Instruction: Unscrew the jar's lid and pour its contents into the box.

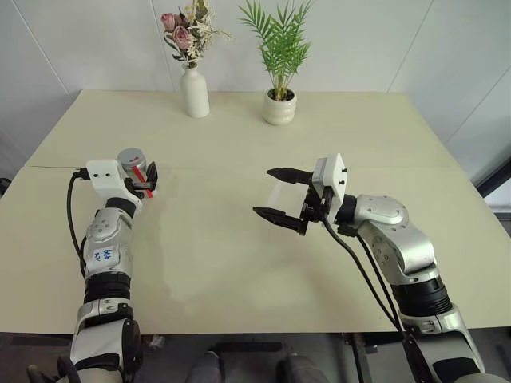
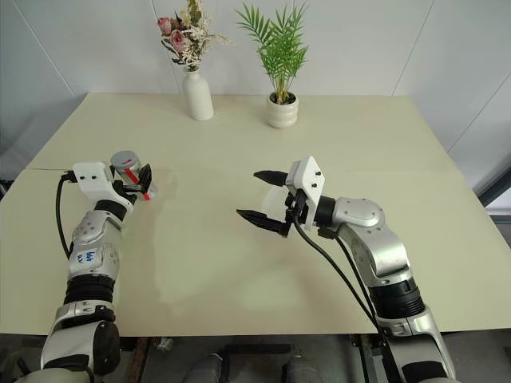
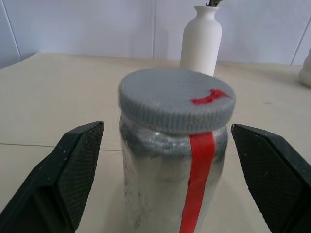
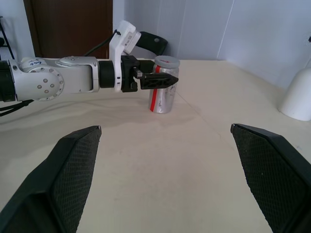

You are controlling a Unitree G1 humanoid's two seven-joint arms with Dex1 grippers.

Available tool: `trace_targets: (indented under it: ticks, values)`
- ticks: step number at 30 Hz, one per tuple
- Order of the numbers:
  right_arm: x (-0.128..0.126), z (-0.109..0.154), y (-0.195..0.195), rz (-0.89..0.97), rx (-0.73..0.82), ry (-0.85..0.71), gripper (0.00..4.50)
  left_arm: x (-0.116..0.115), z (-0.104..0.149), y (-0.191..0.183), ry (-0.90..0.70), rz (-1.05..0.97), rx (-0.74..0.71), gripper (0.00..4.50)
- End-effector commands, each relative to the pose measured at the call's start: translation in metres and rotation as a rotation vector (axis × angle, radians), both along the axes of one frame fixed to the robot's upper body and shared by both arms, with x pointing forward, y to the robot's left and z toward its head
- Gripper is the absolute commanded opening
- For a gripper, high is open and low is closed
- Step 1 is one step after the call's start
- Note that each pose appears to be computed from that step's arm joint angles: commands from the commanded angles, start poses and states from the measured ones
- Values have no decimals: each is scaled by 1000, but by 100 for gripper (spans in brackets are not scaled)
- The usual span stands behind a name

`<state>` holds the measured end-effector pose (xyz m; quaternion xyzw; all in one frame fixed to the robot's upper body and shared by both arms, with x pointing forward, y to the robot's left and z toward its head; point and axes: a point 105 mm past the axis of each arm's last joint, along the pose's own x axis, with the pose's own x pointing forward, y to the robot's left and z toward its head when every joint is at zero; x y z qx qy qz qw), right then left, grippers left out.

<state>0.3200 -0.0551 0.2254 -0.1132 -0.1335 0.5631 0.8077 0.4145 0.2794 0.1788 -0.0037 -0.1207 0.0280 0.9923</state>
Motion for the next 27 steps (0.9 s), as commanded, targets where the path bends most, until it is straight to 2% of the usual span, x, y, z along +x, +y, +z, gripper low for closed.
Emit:
trace_targets:
  ticks: [1,13,16,20,27]
  values:
    - [-8,15,0,9,43,-48,450,2,16,0,-46,4,40,447]
    - [-9,13,3,18,51,-36,450,3,15,2,-57,72,54,447]
    - [-9,12,4,22,53,-33,450,2,15,5,-52,99,58,387]
    - [-9,11,4,24,53,-31,450,3,12,6,-43,110,58,262]
    - [-9,11,4,25,51,-33,450,4,8,7,-28,116,51,259]
